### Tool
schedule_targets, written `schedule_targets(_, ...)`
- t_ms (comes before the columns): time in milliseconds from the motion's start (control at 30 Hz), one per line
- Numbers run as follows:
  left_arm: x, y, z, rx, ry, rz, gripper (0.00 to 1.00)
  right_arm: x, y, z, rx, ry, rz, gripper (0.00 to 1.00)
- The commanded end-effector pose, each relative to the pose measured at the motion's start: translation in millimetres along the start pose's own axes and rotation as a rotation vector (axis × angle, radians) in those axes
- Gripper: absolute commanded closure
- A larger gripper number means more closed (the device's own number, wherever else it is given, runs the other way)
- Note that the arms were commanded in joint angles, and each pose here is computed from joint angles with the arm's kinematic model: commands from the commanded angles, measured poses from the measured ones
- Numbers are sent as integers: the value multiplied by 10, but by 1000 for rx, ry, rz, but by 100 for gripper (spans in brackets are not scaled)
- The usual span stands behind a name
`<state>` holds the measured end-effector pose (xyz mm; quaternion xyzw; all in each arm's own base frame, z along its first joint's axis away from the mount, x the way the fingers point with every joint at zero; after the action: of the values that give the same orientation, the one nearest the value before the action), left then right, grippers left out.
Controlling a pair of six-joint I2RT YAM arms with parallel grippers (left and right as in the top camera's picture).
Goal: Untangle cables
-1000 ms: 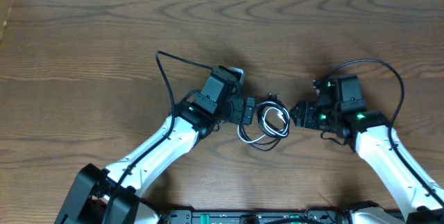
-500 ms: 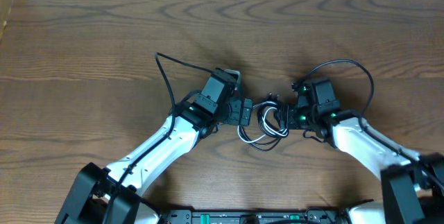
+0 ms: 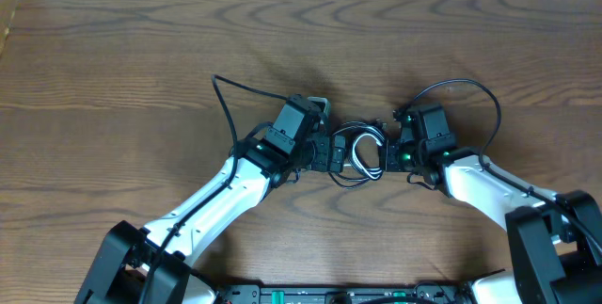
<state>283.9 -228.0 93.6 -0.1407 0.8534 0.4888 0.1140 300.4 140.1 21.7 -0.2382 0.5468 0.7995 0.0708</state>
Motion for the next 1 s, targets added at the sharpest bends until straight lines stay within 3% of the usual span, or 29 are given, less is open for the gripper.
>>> schedule_targets(0, 12, -2, -62, 25, 23, 16, 4, -255, 252, 132, -24, -3, -103, 99)
schedule_targets(333, -56, -1, -165, 71, 23, -13, 4, -400, 877, 320, -46, 14, -228, 99)
schedule_targets(500, -66, 5, -381, 155, -15, -26, 4, -329, 885, 300, -34, 5, -200, 99)
schedule_targets(967, 12, -5, -547, 192, -34, -22, 4, -317, 884, 341, -60, -2, -193, 99)
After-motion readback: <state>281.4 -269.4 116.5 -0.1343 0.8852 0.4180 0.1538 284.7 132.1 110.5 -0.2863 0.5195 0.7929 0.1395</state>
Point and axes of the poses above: each gripper's point midway between its finger pads, its own y axis back along the fingers, its own z axis along the line the jaws close on, x = y × z, the point moved 2 cm from there along y, back along the fingers, and after that the axes turned 15 degrees about y, right-handed, at the moved point
